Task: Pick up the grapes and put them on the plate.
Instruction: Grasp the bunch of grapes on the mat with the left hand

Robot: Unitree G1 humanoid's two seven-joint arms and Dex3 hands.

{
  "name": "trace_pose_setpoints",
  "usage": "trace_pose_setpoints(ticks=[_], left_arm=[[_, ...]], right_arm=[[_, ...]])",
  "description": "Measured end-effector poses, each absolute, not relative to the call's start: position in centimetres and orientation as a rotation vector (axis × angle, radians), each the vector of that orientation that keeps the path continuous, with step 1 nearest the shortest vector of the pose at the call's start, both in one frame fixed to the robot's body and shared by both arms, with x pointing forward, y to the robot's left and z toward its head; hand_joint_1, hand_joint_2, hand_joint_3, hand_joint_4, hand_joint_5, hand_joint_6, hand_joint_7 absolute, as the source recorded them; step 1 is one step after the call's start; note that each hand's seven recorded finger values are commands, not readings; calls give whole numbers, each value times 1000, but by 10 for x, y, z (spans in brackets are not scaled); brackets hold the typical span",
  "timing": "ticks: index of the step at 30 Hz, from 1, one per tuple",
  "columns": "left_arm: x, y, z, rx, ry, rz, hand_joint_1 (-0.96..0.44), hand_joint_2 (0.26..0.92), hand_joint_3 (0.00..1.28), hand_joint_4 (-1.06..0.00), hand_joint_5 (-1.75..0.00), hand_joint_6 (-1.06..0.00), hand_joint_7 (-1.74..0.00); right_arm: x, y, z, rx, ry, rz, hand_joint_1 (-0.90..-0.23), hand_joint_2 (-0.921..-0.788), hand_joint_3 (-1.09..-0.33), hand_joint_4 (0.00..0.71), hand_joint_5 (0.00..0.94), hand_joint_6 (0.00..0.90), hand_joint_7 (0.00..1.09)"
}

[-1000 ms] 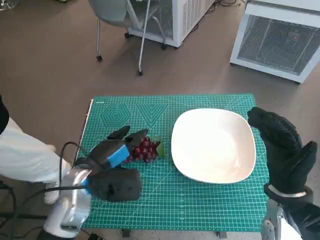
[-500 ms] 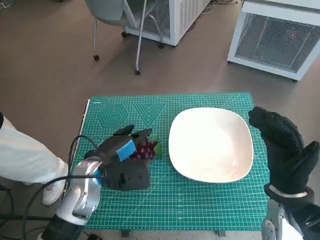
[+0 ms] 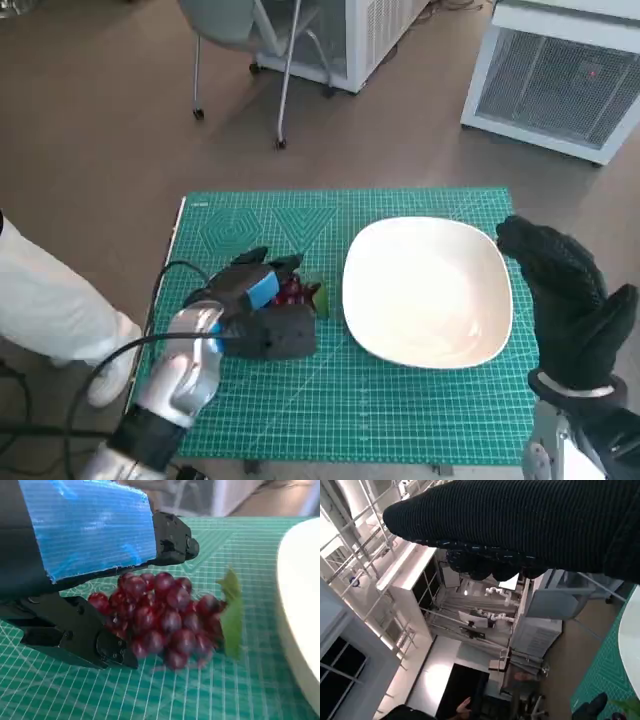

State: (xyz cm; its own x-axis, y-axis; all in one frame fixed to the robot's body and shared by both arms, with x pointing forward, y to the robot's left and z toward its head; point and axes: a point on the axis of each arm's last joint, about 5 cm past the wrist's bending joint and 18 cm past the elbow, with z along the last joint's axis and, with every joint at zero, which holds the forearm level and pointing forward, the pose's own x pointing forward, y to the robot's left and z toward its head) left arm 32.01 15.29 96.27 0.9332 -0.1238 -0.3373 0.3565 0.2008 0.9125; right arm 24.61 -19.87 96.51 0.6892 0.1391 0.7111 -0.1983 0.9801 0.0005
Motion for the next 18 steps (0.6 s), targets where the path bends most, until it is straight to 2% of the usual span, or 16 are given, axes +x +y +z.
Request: trace_pose_setpoints(ticks=[8, 18], left_arm=[[335, 144, 950, 1362, 303, -332, -24, 808, 17, -84, -5, -274, -4], [346, 139, 952, 1379, 364, -349, 1, 819, 18, -120, -13, -287, -7]], right_arm=[[247, -198, 964, 81, -785, 190, -523, -921, -529, 479, 0, 231, 428], [246, -198, 964, 80, -786, 190, -516, -921, -533, 477, 0, 227, 434]])
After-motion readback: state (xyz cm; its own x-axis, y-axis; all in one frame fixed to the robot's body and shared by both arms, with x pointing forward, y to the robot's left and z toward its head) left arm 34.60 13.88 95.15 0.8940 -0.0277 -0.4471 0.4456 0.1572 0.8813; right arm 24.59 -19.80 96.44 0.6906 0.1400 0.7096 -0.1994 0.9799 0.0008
